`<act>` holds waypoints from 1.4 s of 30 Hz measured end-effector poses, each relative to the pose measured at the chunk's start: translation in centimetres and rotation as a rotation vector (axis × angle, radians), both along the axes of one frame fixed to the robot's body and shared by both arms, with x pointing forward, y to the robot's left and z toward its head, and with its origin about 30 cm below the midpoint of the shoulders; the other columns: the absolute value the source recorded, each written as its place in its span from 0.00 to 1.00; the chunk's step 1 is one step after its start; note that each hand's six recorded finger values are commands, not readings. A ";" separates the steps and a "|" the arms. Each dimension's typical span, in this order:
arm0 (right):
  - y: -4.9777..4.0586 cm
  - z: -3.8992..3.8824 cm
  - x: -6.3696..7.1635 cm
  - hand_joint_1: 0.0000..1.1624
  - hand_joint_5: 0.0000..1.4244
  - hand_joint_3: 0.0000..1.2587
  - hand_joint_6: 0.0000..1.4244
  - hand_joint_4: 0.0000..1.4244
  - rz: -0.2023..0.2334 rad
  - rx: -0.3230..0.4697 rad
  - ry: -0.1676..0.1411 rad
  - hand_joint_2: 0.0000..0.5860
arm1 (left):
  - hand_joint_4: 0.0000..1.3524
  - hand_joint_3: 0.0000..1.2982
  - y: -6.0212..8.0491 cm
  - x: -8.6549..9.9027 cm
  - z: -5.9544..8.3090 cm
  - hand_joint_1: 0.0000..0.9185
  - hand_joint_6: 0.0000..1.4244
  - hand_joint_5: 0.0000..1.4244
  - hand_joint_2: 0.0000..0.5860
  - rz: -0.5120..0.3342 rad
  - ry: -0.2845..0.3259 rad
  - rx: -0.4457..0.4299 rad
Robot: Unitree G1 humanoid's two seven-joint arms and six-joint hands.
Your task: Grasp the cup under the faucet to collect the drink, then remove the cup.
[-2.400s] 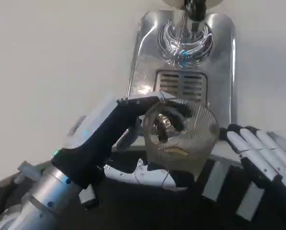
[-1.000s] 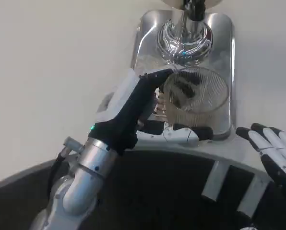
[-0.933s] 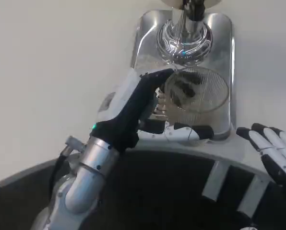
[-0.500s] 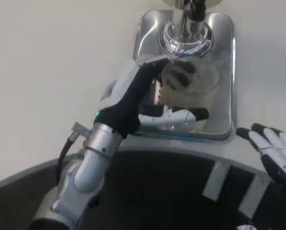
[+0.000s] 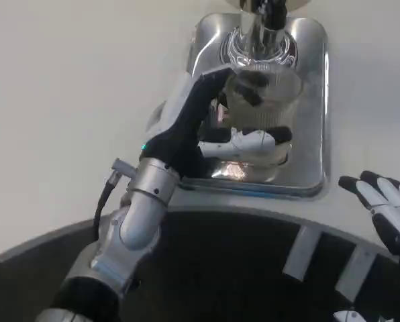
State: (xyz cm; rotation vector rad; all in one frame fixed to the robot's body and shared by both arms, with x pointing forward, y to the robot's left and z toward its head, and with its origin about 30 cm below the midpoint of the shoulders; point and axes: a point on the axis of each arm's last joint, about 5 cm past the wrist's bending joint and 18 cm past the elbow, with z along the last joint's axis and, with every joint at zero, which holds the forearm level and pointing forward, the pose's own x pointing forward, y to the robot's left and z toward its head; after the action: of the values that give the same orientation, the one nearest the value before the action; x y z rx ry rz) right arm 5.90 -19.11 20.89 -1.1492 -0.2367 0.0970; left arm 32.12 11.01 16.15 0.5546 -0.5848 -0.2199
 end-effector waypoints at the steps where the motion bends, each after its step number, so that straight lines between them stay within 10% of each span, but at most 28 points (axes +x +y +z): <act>1: -0.01 0.00 0.0 0.57 0.00 0.06 0.00 0.00 -0.002 0.001 0.001 0.58 | 0.91 0.81 0.0 0.0 0.0 0.83 1.00 0.92 0.20 0.005 0.000 -0.001; 16: 0.25 -0.11 0.2 0.55 0.00 0.05 0.00 0.00 -0.014 0.012 0.002 0.56 | 0.75 0.66 -0.3 0.5 -0.2 0.80 0.98 0.84 0.22 0.089 -0.044 0.014; 23: 0.53 -0.24 0.3 0.54 0.00 0.05 0.00 0.00 -0.007 0.027 0.007 0.56 | 0.22 0.16 -0.5 0.6 0.1 0.56 0.53 0.44 0.17 0.067 -0.080 0.095; 42: 0.51 -0.45 1.2 0.55 0.00 0.05 0.00 0.00 0.022 0.037 -0.013 0.55 | 0.00 0.00 1.3 0.4 0.0 0.50 0.12 0.14 0.15 0.116 -0.102 0.140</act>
State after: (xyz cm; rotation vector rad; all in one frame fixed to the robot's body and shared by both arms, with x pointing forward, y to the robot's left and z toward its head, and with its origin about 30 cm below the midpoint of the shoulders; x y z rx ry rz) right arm 7.12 -18.61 20.44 -1.1106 -0.2614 0.1042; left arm 32.50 12.31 16.18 0.7359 -0.6375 -0.1236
